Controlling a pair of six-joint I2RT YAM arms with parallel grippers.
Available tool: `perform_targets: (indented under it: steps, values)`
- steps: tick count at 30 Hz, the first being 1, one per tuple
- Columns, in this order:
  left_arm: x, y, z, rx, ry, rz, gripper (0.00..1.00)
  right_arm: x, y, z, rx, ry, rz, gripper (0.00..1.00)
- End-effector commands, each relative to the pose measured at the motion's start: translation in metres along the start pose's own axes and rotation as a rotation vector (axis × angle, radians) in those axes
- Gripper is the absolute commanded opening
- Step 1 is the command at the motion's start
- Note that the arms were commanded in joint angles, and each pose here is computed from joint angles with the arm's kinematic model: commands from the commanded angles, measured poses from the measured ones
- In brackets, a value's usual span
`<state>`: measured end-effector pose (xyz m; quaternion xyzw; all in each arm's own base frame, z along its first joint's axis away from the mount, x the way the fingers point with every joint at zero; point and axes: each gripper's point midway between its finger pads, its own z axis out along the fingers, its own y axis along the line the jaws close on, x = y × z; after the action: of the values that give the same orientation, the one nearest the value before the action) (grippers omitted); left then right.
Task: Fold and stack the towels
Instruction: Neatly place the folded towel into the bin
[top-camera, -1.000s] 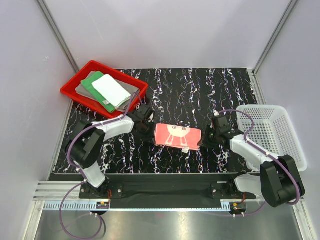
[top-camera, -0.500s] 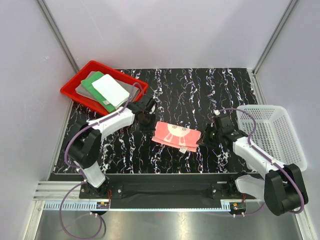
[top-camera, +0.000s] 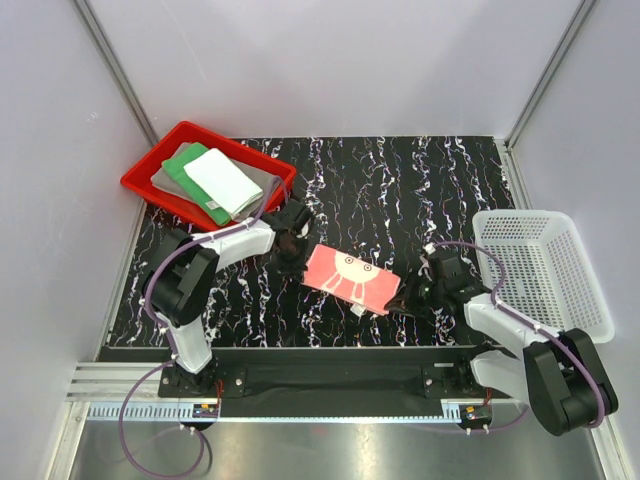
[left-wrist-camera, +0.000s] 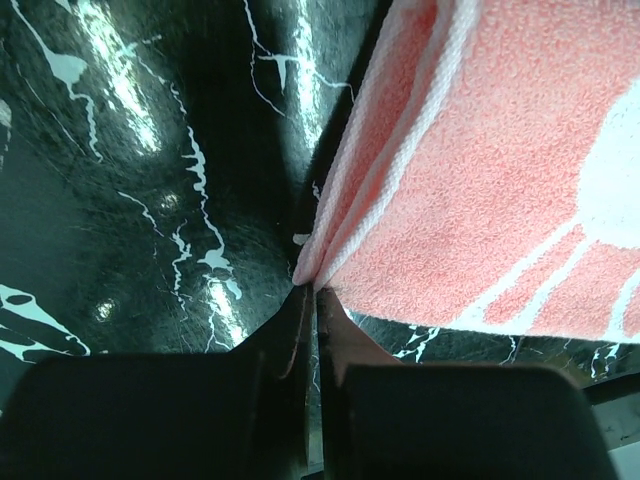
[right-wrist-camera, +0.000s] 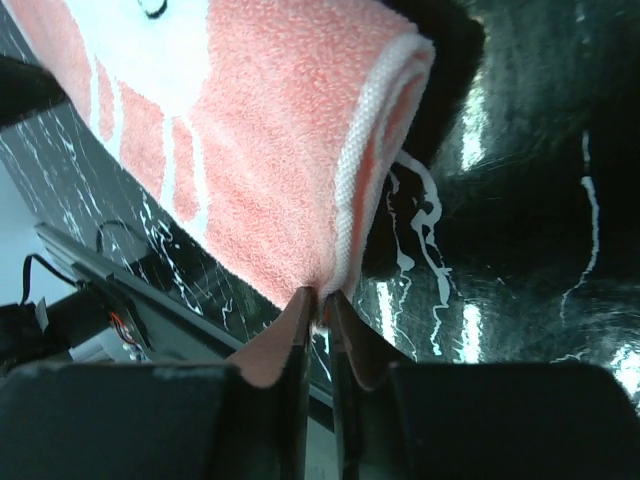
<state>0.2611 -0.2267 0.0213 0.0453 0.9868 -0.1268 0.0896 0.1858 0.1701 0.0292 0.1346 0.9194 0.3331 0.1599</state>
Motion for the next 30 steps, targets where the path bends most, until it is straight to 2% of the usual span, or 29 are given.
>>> perform_targets:
  steps: [1,8,13,20,24,30]
  values:
    - [-0.015,-0.002,0.000,0.015,-0.045,0.012,0.03,0.003,0.018,0.000,-0.102,0.032,-0.046,0.19]
    - [-0.013,0.004,0.000,-0.006,-0.031,0.014,0.07,-0.009,0.023,-0.026,0.001,-0.009,-0.026,0.22]
    - [-0.012,0.007,0.002,-0.010,-0.025,0.012,0.06,-0.026,0.055,-0.031,-0.079,-0.026,-0.046,0.22]
    - [-0.013,0.007,0.004,-0.010,-0.023,0.012,0.05,-0.035,0.076,-0.006,-0.209,-0.007,-0.057,0.22]
    - [-0.012,0.009,0.009,-0.013,-0.012,0.007,0.05,-0.016,0.055,0.016,-0.212,0.044,-0.006,0.19]
    - [-0.015,0.020,0.006,-0.052,-0.010,-0.014,0.05,-0.005,0.014,0.026,-0.067,0.018,0.045,0.16]
